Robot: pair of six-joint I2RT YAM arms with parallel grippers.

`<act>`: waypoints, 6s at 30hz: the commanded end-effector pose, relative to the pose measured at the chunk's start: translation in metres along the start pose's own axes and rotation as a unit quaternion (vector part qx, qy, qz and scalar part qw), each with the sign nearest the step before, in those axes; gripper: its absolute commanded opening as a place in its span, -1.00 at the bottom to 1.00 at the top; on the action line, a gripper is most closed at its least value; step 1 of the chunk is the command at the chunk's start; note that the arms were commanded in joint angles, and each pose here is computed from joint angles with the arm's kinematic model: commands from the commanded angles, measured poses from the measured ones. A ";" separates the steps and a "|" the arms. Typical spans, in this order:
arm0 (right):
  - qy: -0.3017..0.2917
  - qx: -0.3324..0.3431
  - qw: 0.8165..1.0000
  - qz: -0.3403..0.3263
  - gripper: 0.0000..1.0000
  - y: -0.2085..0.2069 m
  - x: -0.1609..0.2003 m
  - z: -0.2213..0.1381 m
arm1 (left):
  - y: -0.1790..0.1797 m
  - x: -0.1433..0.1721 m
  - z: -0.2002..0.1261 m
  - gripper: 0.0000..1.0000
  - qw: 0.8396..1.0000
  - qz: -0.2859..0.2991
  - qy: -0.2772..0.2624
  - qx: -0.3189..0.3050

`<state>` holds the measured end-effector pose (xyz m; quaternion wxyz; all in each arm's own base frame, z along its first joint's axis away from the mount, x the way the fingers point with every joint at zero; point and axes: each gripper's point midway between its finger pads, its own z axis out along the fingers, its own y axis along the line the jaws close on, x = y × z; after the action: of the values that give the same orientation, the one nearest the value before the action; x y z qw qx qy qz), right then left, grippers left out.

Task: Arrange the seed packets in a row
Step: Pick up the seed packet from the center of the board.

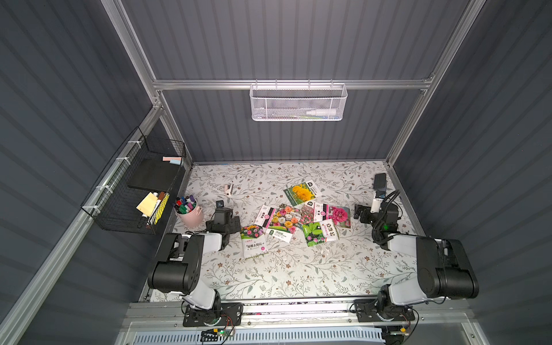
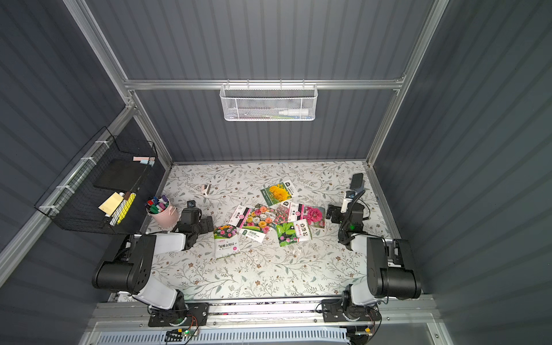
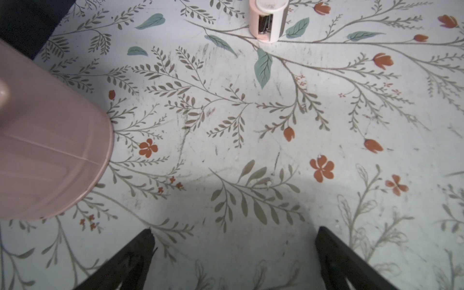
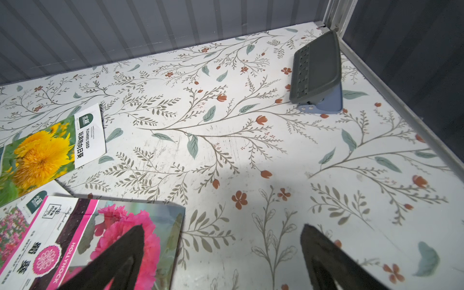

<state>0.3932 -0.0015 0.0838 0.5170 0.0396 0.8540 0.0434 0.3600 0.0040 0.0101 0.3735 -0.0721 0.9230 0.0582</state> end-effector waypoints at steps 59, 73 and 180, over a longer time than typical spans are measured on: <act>0.384 -0.346 0.856 0.030 0.98 0.356 0.097 -0.100 | -0.063 0.079 -0.099 0.98 0.917 -0.227 0.259 0.202; 0.473 -0.351 0.802 0.099 0.83 0.396 0.143 -0.070 | -0.079 0.084 -0.091 0.99 0.882 -0.310 0.284 0.211; 0.408 -0.424 0.778 0.220 -1.00 0.437 0.103 -0.121 | -0.024 0.033 -0.227 0.99 0.933 -0.057 0.341 0.099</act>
<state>0.2499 0.4264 0.1173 0.0544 -0.0379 0.8273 0.5578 0.2221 -0.1106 0.1587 0.0770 -0.1094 0.9645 -0.2277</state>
